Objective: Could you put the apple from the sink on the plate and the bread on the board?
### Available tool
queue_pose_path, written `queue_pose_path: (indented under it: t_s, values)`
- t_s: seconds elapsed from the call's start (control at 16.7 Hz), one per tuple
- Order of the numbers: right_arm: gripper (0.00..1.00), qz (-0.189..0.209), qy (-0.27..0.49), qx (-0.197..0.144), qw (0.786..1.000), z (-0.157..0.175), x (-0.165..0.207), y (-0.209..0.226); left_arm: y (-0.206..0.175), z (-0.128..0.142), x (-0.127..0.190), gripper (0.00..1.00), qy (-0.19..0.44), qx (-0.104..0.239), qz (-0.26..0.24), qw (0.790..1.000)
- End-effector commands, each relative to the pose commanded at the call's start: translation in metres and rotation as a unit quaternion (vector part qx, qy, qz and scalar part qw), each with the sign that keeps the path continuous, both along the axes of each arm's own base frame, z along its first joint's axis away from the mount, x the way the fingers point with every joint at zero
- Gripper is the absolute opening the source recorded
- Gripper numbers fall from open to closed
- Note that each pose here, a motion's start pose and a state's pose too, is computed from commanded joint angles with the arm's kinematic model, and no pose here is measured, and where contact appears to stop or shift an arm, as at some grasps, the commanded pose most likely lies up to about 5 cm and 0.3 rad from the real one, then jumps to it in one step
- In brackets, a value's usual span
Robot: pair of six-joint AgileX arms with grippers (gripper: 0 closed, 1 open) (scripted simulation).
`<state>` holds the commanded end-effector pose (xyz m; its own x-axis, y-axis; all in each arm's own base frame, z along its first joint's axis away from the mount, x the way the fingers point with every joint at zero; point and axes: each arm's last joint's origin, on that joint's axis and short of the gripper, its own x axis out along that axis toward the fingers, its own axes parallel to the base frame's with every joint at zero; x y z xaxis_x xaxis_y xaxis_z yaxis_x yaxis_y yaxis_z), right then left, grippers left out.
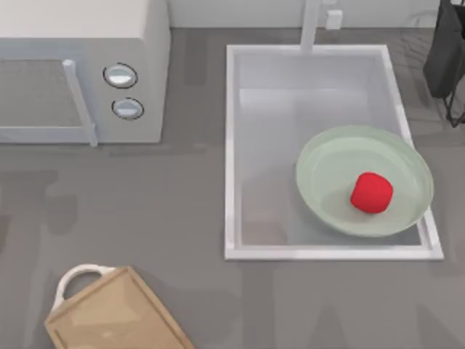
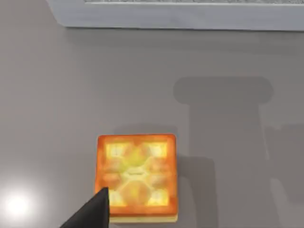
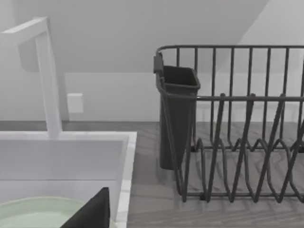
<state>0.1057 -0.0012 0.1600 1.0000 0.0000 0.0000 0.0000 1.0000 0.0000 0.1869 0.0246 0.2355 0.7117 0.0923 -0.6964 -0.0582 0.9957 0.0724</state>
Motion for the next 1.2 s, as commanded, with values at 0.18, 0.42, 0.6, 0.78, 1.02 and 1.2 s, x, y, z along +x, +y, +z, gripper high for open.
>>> queue_pose_path:
  t_s: [0.18,0.42,0.6,0.78,1.02,1.2]
  values:
    - [1.0,0.0,0.0,0.0,1.0,0.0,0.0,0.0,0.017,-0.007,0.047,1.0,0.14,-0.012,0.007,0.99]
    - [1.0,0.0,0.0,0.0,1.0,0.0,0.0,0.0,0.041,-0.026,0.097,1.0,0.279,-0.032,0.014,0.96]
    - [1.0,0.0,0.0,0.0,1.0,0.0,0.0,0.0,0.057,-0.045,0.125,1.0,0.349,-0.047,0.015,0.936]
    - [1.0,0.0,0.0,0.0,1.0,0.0,0.0,0.0,0.065,-0.056,0.141,1.0,0.381,-0.055,0.013,0.923]
    - [1.0,0.0,0.0,0.0,1.0,0.0,0.0,0.0,0.067,-0.057,0.145,1.0,0.385,-0.056,0.012,0.921]
    - [1.0,0.0,0.0,0.0,1.0,0.0,0.0,0.0,0.065,-0.057,0.144,1.0,0.385,-0.055,0.011,0.921]
